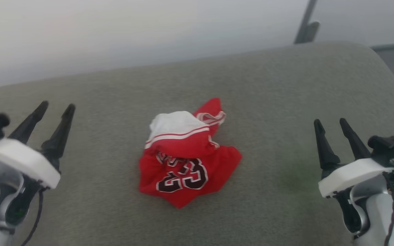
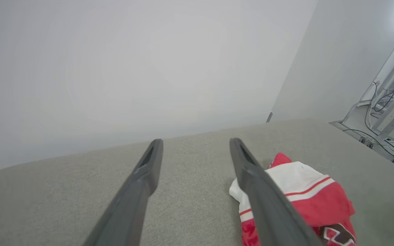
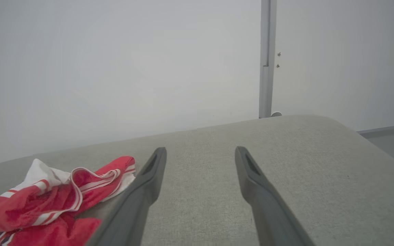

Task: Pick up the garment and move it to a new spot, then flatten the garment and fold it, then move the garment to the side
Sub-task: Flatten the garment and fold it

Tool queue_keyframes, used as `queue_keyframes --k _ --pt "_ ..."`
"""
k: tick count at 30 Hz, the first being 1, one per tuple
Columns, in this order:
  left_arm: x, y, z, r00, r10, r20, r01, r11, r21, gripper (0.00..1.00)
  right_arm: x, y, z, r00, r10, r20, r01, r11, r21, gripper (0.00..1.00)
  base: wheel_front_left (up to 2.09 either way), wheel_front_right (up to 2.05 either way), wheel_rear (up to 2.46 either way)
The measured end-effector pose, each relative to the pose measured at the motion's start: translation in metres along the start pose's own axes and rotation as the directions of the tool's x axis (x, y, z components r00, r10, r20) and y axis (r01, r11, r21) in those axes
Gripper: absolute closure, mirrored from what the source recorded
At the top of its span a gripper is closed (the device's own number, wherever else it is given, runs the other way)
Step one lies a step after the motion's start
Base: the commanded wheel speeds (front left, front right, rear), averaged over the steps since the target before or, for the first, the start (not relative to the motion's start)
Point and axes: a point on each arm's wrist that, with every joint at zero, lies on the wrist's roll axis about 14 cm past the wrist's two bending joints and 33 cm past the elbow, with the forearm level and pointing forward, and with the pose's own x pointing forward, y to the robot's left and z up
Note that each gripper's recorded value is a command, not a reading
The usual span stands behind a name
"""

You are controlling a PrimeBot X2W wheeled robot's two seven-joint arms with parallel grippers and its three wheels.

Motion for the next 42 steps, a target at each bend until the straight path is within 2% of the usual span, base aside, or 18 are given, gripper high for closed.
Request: queue_keyframes --k 8,9,14,24,32,33,34,42 --pt "0.061 -0.064 -0.021 0.969 -0.212 -0.128 0.216 0.976 0.019 0.00 -0.012 -0.029 -0.006 0.996 -0.093 -0.007 0.093 0.996 -0.002 0.00 0.00 0.00 0.00" --pt "0.071 -0.079 -0.033 0.950 -0.255 -0.180 0.261 0.965 0.011 0.00 -0.016 -0.037 -0.010 0.993 -0.118 -0.017 0.118 0.993 -0.001 0.00 0.00 0.00 0.00" --pt "0.091 -0.106 -0.065 0.891 -0.324 -0.320 0.337 0.941 -0.014 0.00 -0.021 -0.049 -0.017 0.987 -0.157 -0.030 0.157 0.988 0.000 0.00 0.00 0.00 0.00" --pt "0.091 -0.114 -0.141 0.709 -0.275 -0.649 0.333 0.942 -0.035 0.00 -0.017 -0.054 -0.032 0.982 -0.182 -0.058 0.183 0.983 0.000 0.00 0.00 0.00 0.00" --pt "0.090 -0.114 -0.164 0.636 -0.243 -0.733 0.310 0.950 -0.046 0.00 -0.009 -0.052 -0.041 0.982 -0.176 -0.073 0.176 0.984 0.001 0.00 0.00 0.00 0.00" --pt "0.090 -0.113 -0.166 0.630 -0.242 -0.738 0.309 0.950 -0.047 0.27 -0.008 -0.051 -0.042 0.982 -0.174 -0.075 0.175 0.985 0.002 0.00 0.00 0.00 0.00" --pt "0.091 -0.113 -0.166 0.628 -0.241 -0.740 0.309 0.950 -0.047 1.00 -0.006 -0.051 -0.042 0.982 -0.173 -0.075 0.173 0.985 0.002 0.00 0.00 0.00 0.00" --pt "0.093 -0.107 -0.165 0.624 -0.231 -0.747 0.279 0.958 -0.063 1.00 -0.001 -0.048 -0.049 0.982 -0.166 -0.086 0.167 0.986 0.007 0.00 0.00 0.00 0.00"
